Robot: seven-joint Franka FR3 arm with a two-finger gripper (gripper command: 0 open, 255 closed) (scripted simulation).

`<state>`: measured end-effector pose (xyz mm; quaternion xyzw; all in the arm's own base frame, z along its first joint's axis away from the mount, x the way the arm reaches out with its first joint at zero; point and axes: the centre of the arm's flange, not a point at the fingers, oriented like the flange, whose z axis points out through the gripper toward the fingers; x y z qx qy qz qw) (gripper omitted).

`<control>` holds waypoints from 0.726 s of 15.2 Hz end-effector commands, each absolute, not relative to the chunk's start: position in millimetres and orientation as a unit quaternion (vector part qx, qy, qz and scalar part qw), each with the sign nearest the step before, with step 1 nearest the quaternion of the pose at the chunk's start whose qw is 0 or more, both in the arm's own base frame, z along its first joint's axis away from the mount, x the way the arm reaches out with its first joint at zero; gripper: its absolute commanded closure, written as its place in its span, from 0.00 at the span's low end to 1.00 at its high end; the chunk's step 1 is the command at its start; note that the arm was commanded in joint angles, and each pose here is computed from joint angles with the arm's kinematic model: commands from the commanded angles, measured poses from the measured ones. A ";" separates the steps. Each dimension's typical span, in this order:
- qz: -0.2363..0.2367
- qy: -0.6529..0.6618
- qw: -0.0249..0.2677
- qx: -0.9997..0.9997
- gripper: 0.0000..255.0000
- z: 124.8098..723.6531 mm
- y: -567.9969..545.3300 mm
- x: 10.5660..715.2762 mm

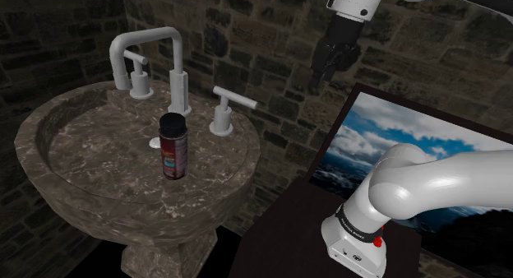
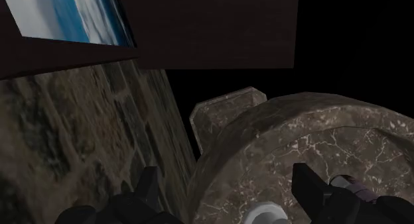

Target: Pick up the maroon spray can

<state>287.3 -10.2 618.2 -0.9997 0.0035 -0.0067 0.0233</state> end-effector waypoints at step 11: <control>-0.009 -0.012 0.023 -1.000 0.00 581.8 92.0 362.2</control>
